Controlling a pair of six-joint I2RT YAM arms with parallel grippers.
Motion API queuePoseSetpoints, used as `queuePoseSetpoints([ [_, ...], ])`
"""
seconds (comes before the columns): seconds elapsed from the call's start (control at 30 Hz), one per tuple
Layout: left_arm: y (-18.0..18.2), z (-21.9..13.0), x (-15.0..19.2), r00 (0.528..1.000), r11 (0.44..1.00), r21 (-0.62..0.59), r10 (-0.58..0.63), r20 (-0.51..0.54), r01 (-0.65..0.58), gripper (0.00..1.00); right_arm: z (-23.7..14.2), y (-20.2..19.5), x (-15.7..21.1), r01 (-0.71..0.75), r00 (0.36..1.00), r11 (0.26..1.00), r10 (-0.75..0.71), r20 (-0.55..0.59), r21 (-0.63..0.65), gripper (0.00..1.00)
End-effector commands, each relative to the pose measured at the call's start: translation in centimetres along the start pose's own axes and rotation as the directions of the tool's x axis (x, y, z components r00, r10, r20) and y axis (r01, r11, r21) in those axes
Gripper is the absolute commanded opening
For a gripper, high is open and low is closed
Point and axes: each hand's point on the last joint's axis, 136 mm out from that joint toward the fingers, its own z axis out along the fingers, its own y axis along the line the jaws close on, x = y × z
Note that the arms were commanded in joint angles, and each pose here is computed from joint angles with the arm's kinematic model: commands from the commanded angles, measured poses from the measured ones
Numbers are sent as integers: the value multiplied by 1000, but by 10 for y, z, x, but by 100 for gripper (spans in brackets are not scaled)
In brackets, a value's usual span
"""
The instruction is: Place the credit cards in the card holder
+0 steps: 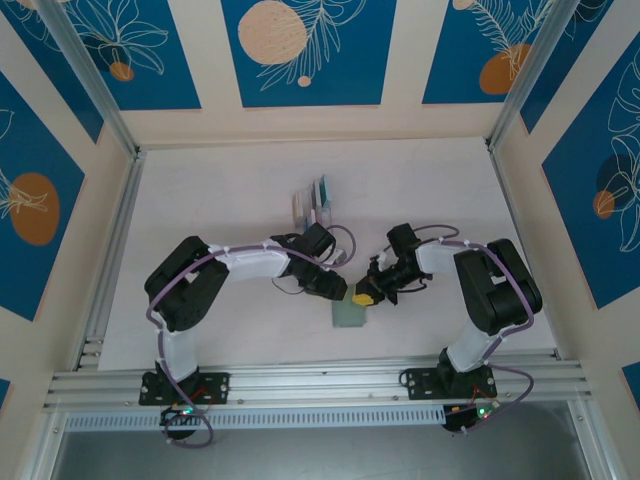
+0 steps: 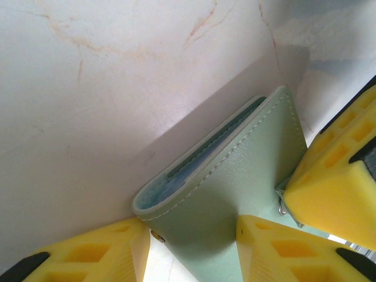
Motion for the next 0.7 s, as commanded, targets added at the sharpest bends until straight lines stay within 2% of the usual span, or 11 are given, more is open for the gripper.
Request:
queuePoseSetpoints([
  [0.0,6,12,7,1000,1000,-20,-7,-25,6,43,9,-37,9,-39,999,987,38,10,157,0],
  [0.2,6,13,7,1000,1000,-22,-9,-29,9,43,12,-49,11,-30,999,975,24,33,218,0],
  [0.67,14,21,9,998,999,-40,-36,-44,34,43,4,-41,20,20,998,978,-33,62,206,0],
])
